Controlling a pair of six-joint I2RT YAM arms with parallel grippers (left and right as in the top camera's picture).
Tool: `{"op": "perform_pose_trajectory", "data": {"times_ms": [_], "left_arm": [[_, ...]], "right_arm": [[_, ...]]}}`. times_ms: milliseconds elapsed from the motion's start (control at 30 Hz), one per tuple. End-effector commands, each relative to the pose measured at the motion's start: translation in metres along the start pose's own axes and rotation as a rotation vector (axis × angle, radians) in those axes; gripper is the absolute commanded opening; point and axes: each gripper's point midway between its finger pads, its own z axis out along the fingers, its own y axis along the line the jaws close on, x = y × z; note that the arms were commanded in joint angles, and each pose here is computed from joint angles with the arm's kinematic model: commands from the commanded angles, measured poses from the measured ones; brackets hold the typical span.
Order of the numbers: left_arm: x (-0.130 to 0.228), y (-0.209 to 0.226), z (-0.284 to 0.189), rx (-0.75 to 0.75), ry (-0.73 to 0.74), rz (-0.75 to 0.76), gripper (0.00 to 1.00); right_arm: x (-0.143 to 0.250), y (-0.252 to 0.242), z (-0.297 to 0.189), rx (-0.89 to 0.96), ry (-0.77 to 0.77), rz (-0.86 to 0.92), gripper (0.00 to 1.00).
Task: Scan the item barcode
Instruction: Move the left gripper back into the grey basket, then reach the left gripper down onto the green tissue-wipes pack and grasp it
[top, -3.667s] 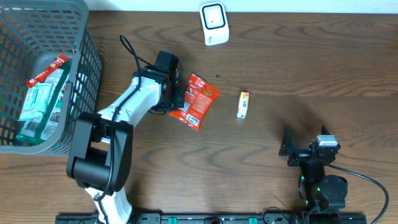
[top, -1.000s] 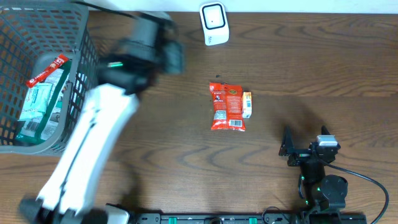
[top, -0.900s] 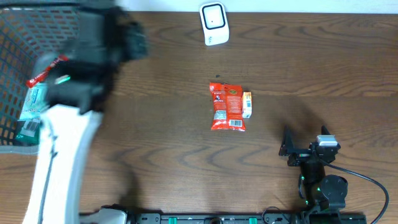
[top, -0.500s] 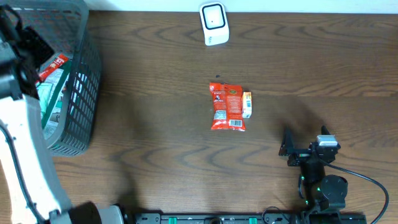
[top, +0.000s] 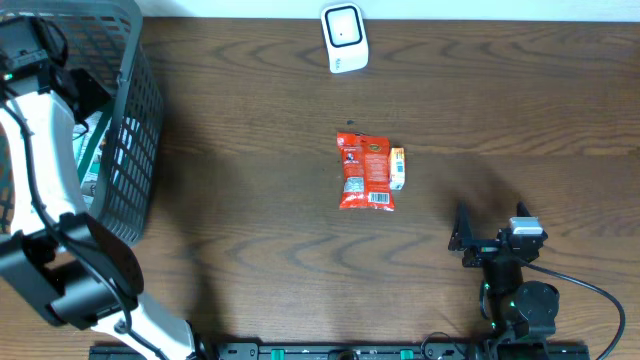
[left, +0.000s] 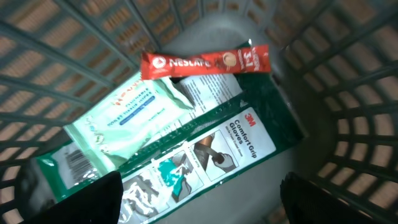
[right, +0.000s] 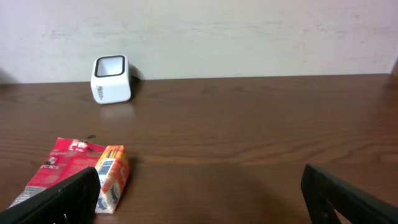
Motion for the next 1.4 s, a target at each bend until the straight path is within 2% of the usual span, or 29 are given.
{"op": "perform_pose_trajectory", "data": {"times_ms": [0,200,433,667,800,900,1367], "left_arm": [[0.013,0.001,0.027,-0.027,0.058,-0.006,0.82],[0.018,0.000,0.039,-0.038,0.079,-0.069,0.84],[0.017,-0.013,0.036,0.045,0.087,-0.083,0.86],[-0.013,-0.026,-0.005,0.190,0.053,-0.088,0.91],[-0.049,-0.010,-0.045,0.183,-0.023,-0.091,0.91],[-0.059,-0.002,-0.054,0.182,-0.049,-0.094,0.91],[-0.046,0.013,-0.028,0.107,0.003,-0.099,0.91]], "right_arm": [[0.001,-0.002,0.000,0.006,0.001,-0.011,0.99],[0.001,-0.002,0.000,0.006,0.001,-0.011,0.99],[0.001,-0.002,0.000,0.006,0.001,-0.011,0.99],[0.001,-0.002,0.000,0.006,0.001,-0.011,0.99],[0.001,-0.002,0.000,0.006,0.001,-0.011,0.99],[0.001,-0.002,0.000,0.006,0.001,-0.011,0.99],[0.001,-0.002,0.000,0.006,0.001,-0.011,0.99]]}}
